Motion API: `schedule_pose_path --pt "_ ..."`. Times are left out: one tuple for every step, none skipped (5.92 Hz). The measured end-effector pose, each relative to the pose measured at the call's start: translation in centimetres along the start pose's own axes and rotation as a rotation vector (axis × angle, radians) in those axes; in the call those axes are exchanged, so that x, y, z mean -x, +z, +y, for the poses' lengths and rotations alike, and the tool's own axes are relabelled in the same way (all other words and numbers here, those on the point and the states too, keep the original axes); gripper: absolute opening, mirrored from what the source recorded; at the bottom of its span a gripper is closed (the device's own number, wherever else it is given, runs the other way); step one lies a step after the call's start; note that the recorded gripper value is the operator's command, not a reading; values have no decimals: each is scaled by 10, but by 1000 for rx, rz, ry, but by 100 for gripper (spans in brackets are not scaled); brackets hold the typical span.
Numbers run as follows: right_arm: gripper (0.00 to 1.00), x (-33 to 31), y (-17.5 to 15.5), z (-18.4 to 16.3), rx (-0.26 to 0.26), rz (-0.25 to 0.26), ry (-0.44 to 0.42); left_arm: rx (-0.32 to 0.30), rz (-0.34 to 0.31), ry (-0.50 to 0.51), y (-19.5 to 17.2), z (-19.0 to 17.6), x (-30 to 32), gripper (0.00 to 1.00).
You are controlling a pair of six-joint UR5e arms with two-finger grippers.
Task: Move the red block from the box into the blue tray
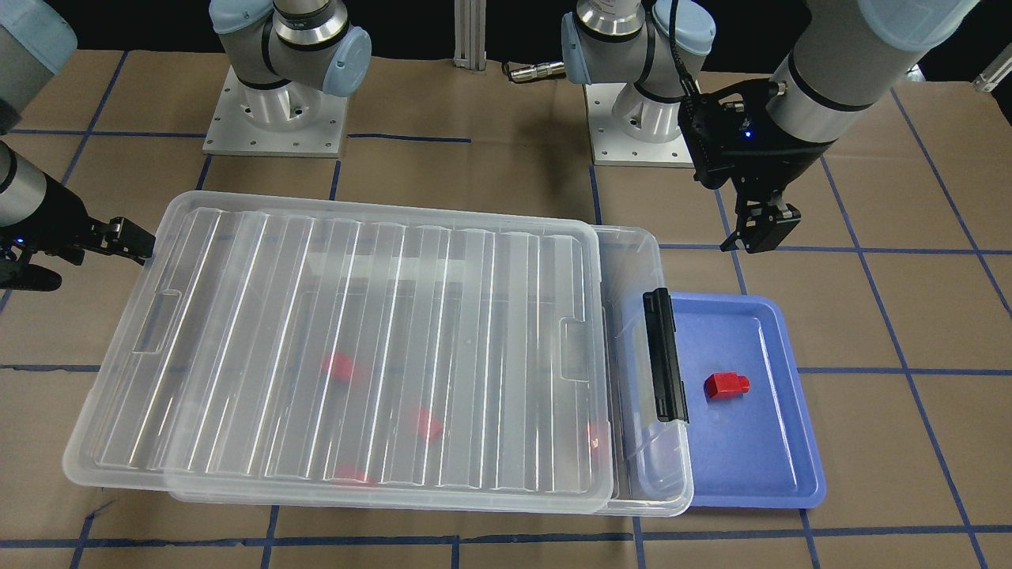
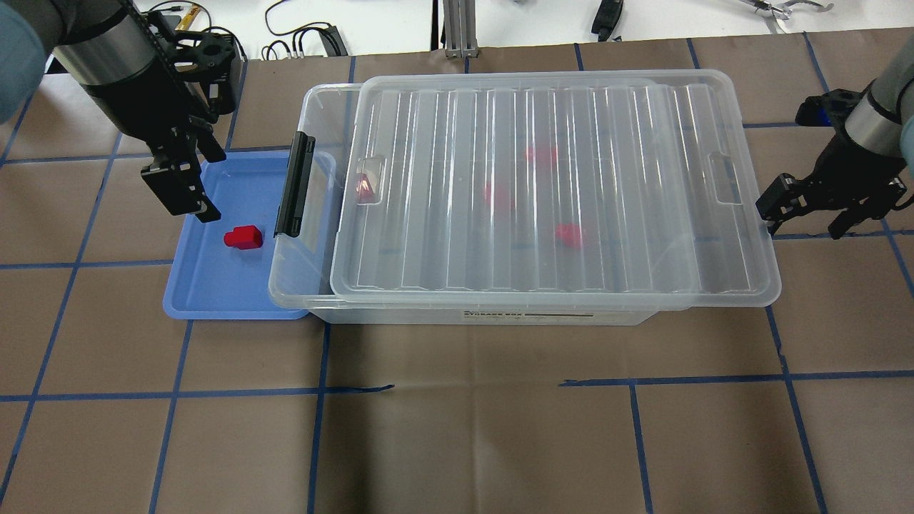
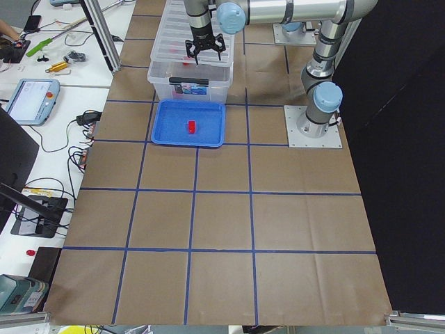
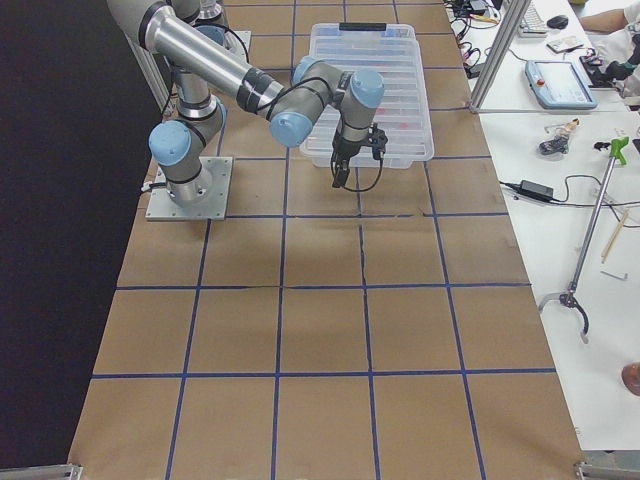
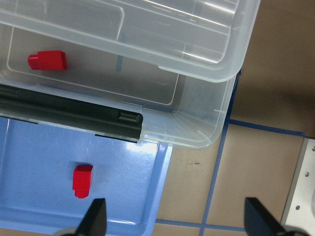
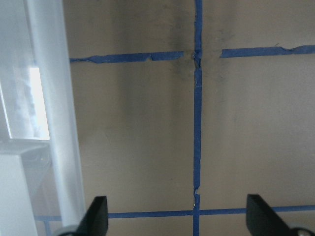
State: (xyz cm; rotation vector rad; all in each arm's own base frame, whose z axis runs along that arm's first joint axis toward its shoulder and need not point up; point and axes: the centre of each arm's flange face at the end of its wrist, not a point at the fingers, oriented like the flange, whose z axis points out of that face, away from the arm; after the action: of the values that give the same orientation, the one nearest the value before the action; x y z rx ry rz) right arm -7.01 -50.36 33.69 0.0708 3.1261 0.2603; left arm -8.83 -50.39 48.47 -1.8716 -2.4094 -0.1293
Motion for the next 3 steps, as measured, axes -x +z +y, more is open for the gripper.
schedule_pose_path --pt "100 13 -4 1 -8 6 8 6 -24 -120 -9 2 -11 98" --pt "100 27 -7 2 -15 8 10 2 -44 -281 -16 4 -18 98" --pt "100 43 -9 2 -20 8 12 -8 -59 -463 -20 4 -22 98"
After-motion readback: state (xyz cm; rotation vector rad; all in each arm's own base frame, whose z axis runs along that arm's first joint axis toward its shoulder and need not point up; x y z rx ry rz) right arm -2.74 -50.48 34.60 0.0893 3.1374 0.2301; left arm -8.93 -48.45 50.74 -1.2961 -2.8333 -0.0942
